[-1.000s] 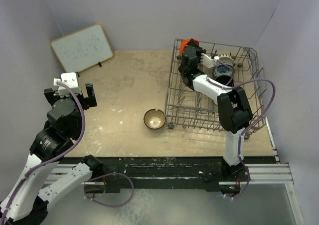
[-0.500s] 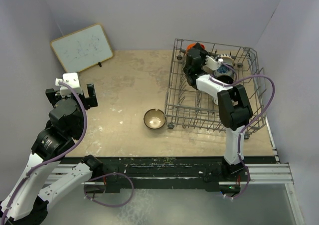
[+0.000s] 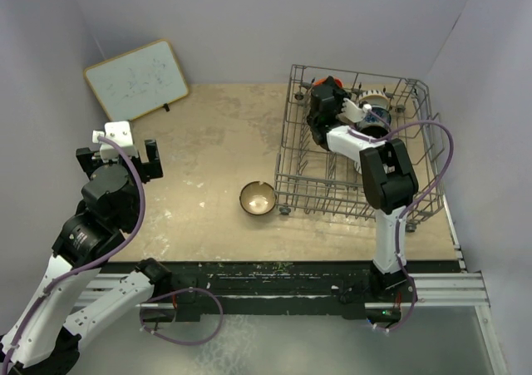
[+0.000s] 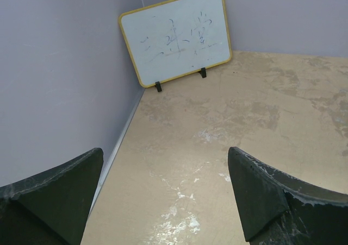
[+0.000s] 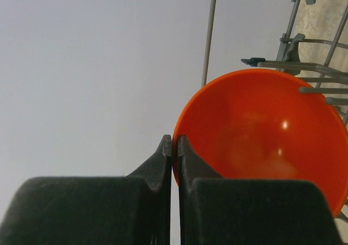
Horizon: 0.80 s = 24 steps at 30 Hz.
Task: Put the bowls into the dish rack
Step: Place the bowl at the center of the board.
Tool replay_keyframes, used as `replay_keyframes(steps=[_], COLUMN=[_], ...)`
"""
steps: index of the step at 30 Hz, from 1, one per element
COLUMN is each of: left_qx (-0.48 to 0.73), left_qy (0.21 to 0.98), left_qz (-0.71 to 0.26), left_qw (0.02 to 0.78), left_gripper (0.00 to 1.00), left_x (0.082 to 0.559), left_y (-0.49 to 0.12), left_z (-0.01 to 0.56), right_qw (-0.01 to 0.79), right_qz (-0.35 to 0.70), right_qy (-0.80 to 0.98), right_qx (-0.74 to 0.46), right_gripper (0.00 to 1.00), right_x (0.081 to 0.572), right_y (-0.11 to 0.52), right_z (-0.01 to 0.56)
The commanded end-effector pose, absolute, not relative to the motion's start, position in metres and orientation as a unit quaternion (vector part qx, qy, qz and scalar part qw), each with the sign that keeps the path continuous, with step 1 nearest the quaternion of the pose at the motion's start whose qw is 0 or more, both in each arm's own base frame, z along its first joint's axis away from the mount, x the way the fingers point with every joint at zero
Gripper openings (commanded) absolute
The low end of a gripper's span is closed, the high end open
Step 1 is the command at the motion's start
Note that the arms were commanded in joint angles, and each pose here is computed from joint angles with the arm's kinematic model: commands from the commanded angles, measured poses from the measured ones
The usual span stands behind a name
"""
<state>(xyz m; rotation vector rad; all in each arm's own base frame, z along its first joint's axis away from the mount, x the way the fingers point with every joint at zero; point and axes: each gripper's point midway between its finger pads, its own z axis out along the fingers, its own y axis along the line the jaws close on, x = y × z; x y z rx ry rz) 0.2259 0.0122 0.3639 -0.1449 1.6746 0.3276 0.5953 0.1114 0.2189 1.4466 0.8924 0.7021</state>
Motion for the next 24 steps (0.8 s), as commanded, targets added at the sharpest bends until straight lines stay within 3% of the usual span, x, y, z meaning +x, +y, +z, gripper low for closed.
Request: replay_keyframes(steps=[1, 8, 13, 24], left_qx=[-0.064, -0.065, -0.066, -0.069], left_qy=[0.731, 0.731, 0.730, 0.728], left_qz=[0.140, 0.137, 0.136, 0.124], left_qw=[0.665, 0.665, 0.666, 0.670], left_gripper=[0.99, 0.99, 0.99, 0.99], left_x=[0.230, 0.231, 0.229, 0.227], left_y=[0.009, 0.008, 0.009, 0.008], left_z=[0.369, 0.370, 0.371, 0.379], right_qw=[0.591, 0.595, 0.625, 0.675], right_qz=[0.325, 0.349, 0.375, 0.375], right_qy=[0.377, 0.373, 0.358, 0.353], right_qx=[0.635, 0.621, 0.583, 0.529], right_gripper=[0.00, 0.00, 0.00, 0.00], right_x=[0.591, 0.592, 0.585, 0.521], right_y=[0.120, 0.125, 0.125, 0.101], right_z=[0.221, 0.235, 0.278, 0.368])
